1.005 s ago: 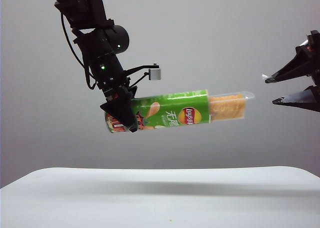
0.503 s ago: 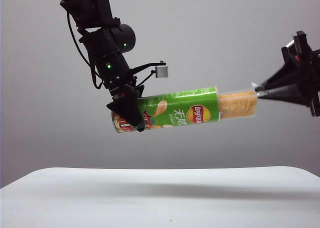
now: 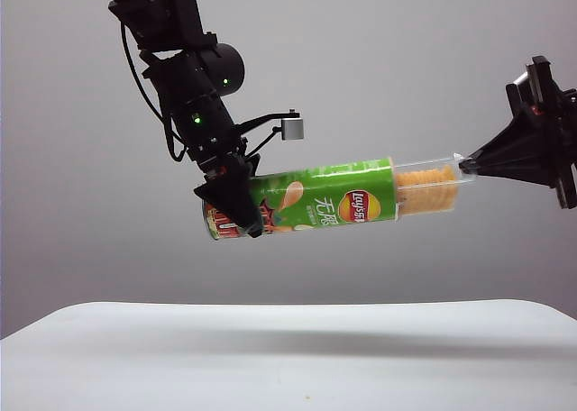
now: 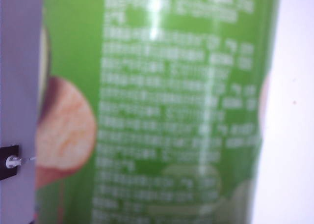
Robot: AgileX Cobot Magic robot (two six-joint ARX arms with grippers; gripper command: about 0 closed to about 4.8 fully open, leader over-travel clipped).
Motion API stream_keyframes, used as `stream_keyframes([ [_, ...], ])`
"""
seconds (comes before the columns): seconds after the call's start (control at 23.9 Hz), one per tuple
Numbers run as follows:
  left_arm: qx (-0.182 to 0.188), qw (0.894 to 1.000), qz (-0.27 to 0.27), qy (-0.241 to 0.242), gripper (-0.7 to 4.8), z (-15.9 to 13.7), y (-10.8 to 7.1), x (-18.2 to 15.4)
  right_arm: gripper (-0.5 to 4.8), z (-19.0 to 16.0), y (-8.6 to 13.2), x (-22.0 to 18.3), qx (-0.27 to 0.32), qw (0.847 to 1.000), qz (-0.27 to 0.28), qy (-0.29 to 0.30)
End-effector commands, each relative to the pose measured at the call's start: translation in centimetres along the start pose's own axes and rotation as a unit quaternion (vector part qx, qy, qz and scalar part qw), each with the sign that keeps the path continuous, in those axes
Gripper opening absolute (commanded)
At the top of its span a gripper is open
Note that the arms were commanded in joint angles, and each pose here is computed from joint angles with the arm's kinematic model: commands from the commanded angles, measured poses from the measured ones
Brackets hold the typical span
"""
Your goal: Pick up the green tub of chips from the desk, push the transparent container that's holding the chips and has slipped out back in, and finally put the chips back on the desk.
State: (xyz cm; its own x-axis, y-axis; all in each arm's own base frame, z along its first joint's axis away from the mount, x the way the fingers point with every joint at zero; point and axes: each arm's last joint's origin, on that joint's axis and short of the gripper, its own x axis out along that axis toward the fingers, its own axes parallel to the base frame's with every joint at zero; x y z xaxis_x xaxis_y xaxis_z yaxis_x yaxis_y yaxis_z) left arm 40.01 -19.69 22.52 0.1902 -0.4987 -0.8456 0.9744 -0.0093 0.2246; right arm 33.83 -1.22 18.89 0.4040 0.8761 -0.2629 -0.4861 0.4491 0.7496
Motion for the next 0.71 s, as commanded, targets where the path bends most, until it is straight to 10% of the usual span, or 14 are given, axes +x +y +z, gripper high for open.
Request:
stream_keyframes([
  [0.04,0.010,0.999,-0.011,-0.052,3.04,1.3,-0.2,-0.2,-0.03,0.2,0.4,0.4,-0.013,1.000,0.004,0.000],
  [0.71,0.045,0.993,-0.002,-0.109,3.04,5.1,-1.3,1.0,-0.03,-0.3,2.1,3.8,-0.041,0.999,0.013,0.029],
])
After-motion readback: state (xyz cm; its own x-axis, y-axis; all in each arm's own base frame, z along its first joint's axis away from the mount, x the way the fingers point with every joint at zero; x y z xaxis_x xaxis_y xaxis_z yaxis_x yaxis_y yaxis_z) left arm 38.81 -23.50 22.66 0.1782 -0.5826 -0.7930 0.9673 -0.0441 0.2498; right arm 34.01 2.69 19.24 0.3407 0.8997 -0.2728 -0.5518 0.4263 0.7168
